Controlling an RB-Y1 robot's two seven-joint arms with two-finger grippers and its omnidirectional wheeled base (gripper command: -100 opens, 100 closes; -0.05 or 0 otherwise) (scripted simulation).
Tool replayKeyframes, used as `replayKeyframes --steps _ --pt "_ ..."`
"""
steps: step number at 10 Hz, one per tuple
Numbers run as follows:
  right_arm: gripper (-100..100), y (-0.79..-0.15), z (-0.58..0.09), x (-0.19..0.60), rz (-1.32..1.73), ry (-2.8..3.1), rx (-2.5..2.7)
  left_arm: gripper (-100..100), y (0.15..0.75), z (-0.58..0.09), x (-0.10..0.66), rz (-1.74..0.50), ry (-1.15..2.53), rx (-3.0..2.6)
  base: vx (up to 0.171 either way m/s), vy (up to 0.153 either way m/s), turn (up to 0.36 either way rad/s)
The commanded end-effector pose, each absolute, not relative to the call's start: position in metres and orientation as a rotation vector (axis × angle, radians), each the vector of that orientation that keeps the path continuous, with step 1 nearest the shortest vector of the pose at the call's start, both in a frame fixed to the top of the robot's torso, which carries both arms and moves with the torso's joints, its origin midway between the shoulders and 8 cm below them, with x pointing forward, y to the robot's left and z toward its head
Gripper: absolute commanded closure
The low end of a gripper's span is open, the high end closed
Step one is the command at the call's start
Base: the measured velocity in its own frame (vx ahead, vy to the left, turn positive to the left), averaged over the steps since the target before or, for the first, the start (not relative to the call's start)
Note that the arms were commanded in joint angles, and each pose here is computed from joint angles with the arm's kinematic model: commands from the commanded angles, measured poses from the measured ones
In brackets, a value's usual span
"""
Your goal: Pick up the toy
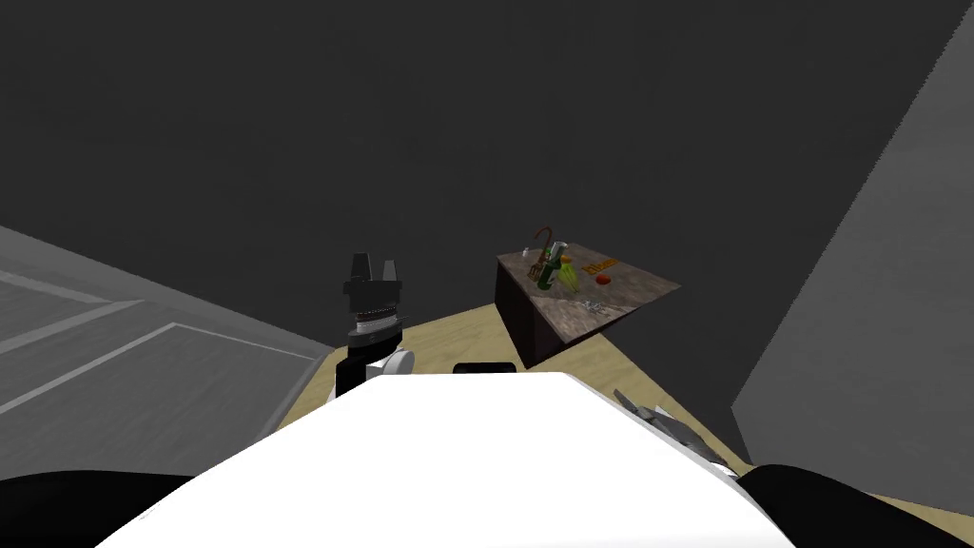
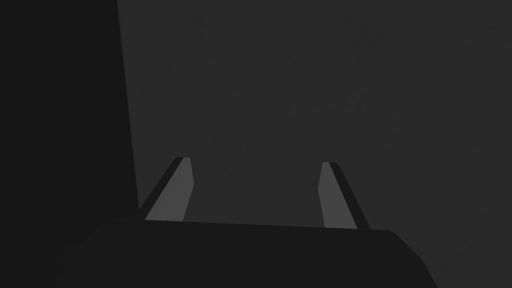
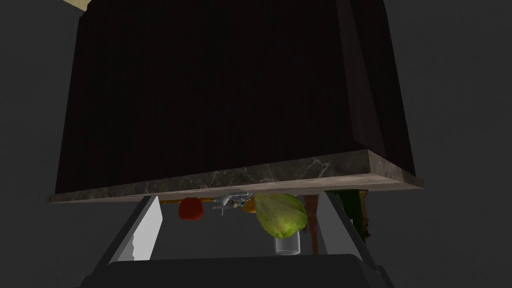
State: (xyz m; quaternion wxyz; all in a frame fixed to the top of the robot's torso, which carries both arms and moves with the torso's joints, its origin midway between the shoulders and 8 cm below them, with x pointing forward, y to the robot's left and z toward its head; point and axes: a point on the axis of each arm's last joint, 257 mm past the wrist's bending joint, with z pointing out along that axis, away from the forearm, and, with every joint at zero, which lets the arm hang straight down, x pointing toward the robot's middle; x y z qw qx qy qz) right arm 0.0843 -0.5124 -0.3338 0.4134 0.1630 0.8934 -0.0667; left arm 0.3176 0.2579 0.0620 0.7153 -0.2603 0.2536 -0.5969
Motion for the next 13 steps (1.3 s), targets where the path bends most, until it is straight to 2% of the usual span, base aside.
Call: replayKeyframes --steps 1,6,13 --pt "-100 -0.523 -0.336 0.066 -0.226 2.294 0.362 0 0.258 0.062 0.318 -1.322 0.562 -0.577 0.01 0.007 0.172" --pt "-100 -0.571 -0.334 -0.003 -0.471 2.495 0.148 0 0.258 0.062 0.318 -1.322 0.562 -0.577 0.017 0.003 0.227" --pt "-100 -0.61 -0.32 -0.05 -0.689 2.64 -0.194 0 0.258 0.062 0.318 -1.322 0.562 -0.577 0.024 -0.011 0.148"
